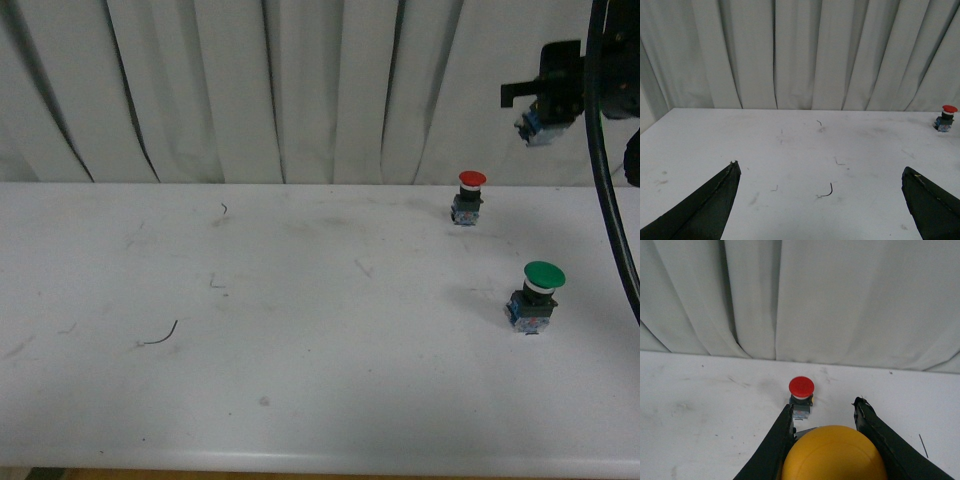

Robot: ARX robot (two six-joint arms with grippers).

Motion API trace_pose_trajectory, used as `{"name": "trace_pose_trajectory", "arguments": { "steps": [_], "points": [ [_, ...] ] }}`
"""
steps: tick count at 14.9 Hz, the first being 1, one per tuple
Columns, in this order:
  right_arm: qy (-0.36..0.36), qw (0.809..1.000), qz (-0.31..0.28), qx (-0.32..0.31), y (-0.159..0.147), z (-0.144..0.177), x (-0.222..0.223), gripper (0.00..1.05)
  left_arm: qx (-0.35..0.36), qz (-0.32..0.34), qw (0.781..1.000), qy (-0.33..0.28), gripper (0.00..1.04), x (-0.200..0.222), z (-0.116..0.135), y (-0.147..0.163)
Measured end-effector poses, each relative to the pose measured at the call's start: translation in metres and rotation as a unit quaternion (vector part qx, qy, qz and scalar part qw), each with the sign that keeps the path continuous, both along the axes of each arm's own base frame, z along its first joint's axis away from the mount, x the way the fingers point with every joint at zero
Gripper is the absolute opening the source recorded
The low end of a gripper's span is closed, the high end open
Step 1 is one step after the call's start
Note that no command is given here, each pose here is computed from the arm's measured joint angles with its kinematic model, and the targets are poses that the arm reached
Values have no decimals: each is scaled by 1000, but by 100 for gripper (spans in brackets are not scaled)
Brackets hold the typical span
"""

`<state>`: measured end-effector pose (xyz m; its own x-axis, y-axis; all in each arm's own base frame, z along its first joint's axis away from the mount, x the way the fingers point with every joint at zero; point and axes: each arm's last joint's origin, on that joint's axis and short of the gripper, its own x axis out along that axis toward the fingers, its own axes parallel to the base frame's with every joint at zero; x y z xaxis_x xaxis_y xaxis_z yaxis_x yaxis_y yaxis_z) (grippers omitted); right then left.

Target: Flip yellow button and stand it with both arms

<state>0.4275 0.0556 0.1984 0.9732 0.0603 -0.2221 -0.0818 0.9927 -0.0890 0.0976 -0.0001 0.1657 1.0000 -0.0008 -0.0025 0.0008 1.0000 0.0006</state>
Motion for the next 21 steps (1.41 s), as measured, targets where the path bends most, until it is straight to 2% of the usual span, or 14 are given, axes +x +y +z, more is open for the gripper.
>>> {"name": "trace_pose_trajectory", "arguments": {
  "steps": [4, 8, 11, 15, 21],
  "points": [
    [72, 997, -26, -13, 3, -34, 37, 34, 0, 0, 1000, 0, 98, 0, 0, 0],
    [168, 984, -56, -10, 16, -80, 62, 34, 0, 0, 1000, 0, 98, 0, 0, 0],
    [187, 980, -61, -15, 20, -95, 66, 34, 0, 0, 1000, 0, 98, 0, 0, 0],
    [200, 975, -98, -8, 16, -103, 73, 34, 0, 0, 1000, 0, 98, 0, 0, 0],
    [214, 972, -96, -6, 18, -116, 78, 34, 0, 0, 1000, 0, 98, 0, 0, 0]
  ]
}}
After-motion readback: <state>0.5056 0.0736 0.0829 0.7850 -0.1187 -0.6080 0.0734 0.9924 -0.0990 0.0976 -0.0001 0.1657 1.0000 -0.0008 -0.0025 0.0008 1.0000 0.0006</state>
